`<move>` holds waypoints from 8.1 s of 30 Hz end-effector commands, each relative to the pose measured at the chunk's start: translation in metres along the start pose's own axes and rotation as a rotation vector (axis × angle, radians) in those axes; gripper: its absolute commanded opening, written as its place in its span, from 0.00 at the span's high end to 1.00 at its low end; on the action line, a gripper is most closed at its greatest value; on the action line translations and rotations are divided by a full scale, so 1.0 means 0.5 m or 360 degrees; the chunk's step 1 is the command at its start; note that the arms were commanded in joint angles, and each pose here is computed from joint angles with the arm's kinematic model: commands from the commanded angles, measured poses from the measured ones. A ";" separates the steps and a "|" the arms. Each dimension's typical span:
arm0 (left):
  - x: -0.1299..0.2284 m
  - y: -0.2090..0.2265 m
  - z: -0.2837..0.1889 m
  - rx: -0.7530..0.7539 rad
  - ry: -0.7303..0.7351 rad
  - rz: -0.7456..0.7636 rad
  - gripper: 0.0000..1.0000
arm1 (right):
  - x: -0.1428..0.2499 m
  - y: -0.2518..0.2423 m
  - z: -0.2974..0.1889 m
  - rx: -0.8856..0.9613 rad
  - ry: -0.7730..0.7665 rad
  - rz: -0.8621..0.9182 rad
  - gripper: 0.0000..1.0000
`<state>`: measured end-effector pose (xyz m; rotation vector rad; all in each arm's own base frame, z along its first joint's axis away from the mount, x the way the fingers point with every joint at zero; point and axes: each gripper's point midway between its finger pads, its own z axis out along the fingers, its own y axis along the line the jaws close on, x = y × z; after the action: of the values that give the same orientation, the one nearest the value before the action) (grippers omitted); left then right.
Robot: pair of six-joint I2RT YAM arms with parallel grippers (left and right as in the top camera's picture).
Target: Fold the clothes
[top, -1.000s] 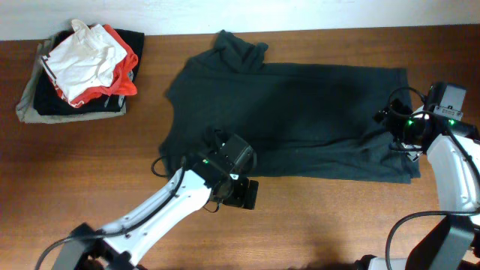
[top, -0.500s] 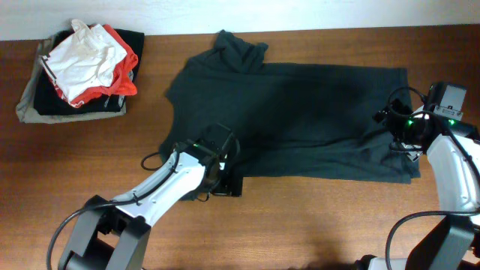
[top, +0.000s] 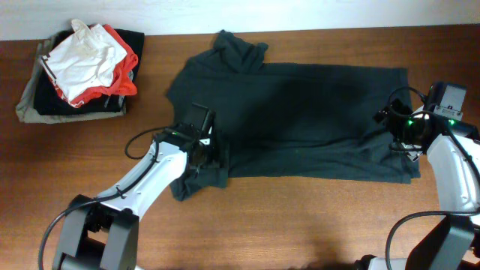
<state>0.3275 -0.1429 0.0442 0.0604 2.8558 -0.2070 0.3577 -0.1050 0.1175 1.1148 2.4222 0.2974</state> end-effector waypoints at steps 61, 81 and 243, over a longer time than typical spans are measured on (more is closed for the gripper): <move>0.106 -0.061 0.048 -0.0665 0.0225 0.0927 0.29 | -0.004 -0.004 0.000 0.0050 -0.0016 -0.0064 0.01; 0.085 -0.038 0.019 -0.0812 0.0139 0.0813 0.57 | -0.005 -0.004 0.000 0.0051 -0.0017 -0.0064 0.01; -0.117 0.012 -0.025 -0.0741 -0.0345 0.0403 1.00 | -0.013 -0.011 -0.001 0.0086 -0.0052 -0.0066 0.01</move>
<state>0.3611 -0.1340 0.0477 0.3166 2.6632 0.5027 0.3540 -0.1130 0.1157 1.1016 2.4345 0.2197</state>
